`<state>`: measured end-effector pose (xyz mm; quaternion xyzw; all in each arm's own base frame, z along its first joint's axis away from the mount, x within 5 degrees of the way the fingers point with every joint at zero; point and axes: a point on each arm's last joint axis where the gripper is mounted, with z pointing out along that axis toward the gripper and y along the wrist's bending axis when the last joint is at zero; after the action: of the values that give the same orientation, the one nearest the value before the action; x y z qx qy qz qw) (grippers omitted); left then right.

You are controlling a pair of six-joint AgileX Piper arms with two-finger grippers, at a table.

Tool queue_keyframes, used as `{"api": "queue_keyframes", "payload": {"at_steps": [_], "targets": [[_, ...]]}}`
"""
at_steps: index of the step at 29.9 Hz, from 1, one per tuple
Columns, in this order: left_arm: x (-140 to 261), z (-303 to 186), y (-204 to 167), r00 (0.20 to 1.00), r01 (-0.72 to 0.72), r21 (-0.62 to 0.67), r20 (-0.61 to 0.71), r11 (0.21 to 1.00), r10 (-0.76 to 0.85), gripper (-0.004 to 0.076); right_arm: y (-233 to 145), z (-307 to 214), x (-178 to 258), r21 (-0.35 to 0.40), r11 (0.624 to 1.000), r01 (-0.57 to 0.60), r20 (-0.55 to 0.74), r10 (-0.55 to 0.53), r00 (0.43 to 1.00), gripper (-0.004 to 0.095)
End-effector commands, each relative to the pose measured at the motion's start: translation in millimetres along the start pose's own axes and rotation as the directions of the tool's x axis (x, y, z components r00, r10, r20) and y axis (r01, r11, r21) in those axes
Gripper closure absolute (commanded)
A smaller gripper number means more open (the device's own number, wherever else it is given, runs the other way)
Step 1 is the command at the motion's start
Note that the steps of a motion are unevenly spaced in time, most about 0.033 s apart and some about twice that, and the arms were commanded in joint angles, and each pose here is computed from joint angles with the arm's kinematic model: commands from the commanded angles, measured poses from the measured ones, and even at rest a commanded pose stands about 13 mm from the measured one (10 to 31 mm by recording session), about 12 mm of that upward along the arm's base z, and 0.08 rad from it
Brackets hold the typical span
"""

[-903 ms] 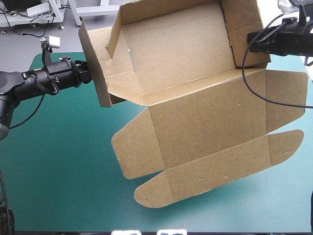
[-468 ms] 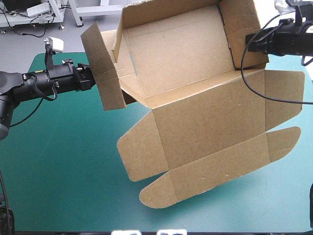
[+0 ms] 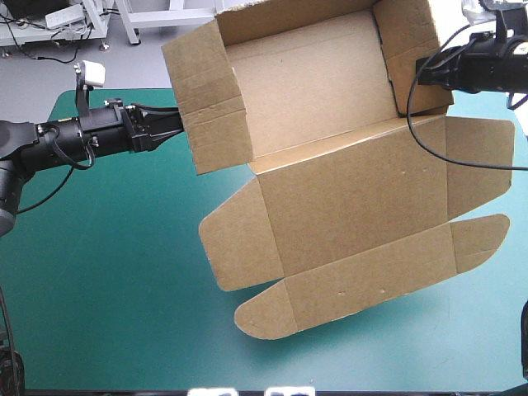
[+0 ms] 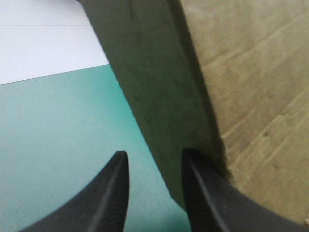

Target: Fold the box

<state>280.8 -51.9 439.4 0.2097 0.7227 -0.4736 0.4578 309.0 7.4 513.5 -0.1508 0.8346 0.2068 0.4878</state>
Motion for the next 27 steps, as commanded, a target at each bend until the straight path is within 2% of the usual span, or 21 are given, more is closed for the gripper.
{"api": "queue_keyframes", "payload": {"at_steps": [1, 16, 23, 27], "targets": [[-14.6, -7.4, -28.3, 0.996, -0.027, 0.120, 0.084, 0.992, 0.017, 0.0453, 10.8, -15.5, -14.3, 0.001, 1.000, 0.010, 0.125, -0.010, 0.992, 0.0925], [-15.7, -7.7, -29.6, 0.995, -0.022, 0.135, 0.095, 0.991, 0.009, 0.0453, 6.4, -10.2, -14.6, 0.004, 1.000, 0.001, 0.128, -0.001, 0.992, 0.0925], [-16.6, -7.6, -28.1, 0.994, -0.023, 0.119, 0.105, 0.993, 0.010, 0.0453, 12.7, -10.8, -17.3, -0.070, 0.997, -0.024, 0.156, 0.035, 0.987, 0.0925], [-17.5, -7.6, -27.1, 0.993, -0.022, 0.107, 0.114, 0.994, 0.009, 0.0453, 13.9, -10.8, -16.8, -0.084, 0.996, -0.027, 0.149, 0.039, 0.988, 0.0926]]}}
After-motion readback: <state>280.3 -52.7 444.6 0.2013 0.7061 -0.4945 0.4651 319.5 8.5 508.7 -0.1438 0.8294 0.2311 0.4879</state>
